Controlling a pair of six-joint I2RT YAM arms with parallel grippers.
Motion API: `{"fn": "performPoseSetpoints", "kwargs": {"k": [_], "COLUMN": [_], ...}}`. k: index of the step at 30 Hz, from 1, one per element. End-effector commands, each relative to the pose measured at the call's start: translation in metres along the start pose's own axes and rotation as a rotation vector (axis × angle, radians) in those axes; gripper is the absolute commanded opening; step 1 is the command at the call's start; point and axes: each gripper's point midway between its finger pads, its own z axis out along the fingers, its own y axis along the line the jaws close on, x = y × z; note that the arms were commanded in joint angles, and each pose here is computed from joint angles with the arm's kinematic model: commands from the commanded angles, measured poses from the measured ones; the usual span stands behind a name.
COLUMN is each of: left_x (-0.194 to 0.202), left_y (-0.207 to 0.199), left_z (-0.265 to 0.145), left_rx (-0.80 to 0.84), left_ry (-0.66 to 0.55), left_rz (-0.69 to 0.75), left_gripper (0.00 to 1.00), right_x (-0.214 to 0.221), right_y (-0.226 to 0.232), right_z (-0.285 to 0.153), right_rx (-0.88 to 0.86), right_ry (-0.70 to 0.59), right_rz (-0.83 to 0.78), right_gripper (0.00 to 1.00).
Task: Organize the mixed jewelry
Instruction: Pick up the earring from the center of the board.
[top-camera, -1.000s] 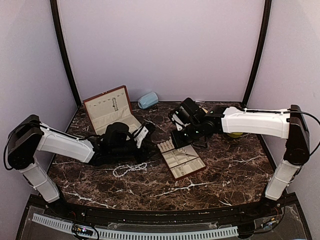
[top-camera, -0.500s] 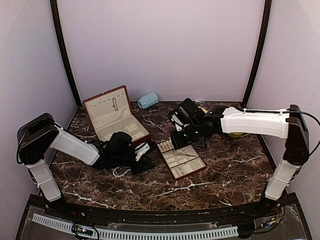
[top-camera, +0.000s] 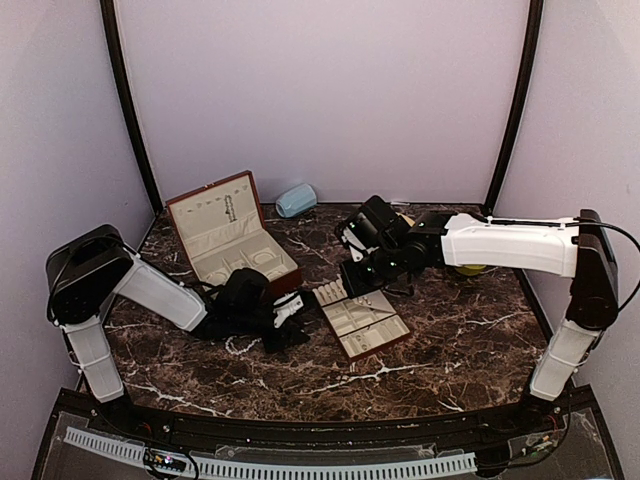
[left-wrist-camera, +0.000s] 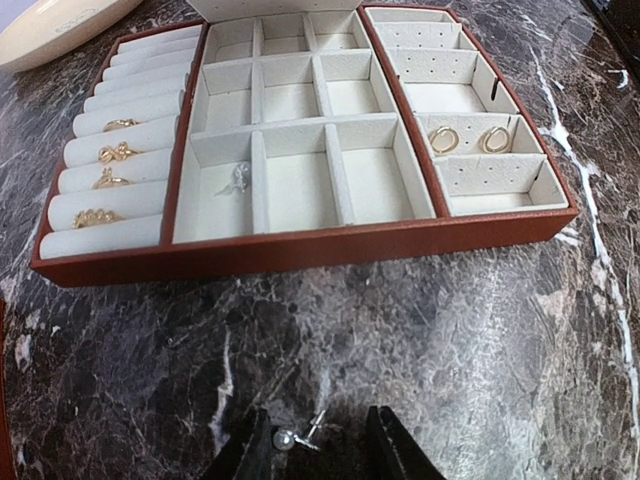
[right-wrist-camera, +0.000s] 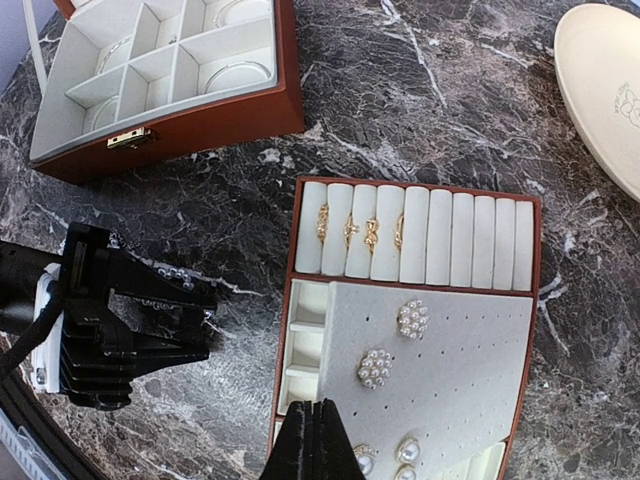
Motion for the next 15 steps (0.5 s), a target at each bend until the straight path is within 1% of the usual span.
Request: {"fn": "performPoseSetpoints", "kwargs": {"k": [1, 9, 15], "left_x": [-0.010, -0.009, -0.003], "left_y": [0.006, 0.007, -0.005], "left_z": [0.001, 0.011, 0.008], "left_rx": [-0.026, -0.011, 0.052], "left_ry": [-0.030, -0.015, 0.004], "left_rz": [0.031, 0.032, 0.008], "left_gripper": [0.37, 0.40, 0.38], "right_x": [-0.014, -0.013, -0.013], "right_y": [0.013, 0.014, 0.013], "right_z": [-0.003, -0.003, -0.004], "right_rx": [-0.039, -0.040, -0.038], "right_ry": [-0.043, -0.043, -0.044], "right_rz": [-0.011, -0.013, -0.013], "right_gripper": [0.00, 0.00, 0.00]}}
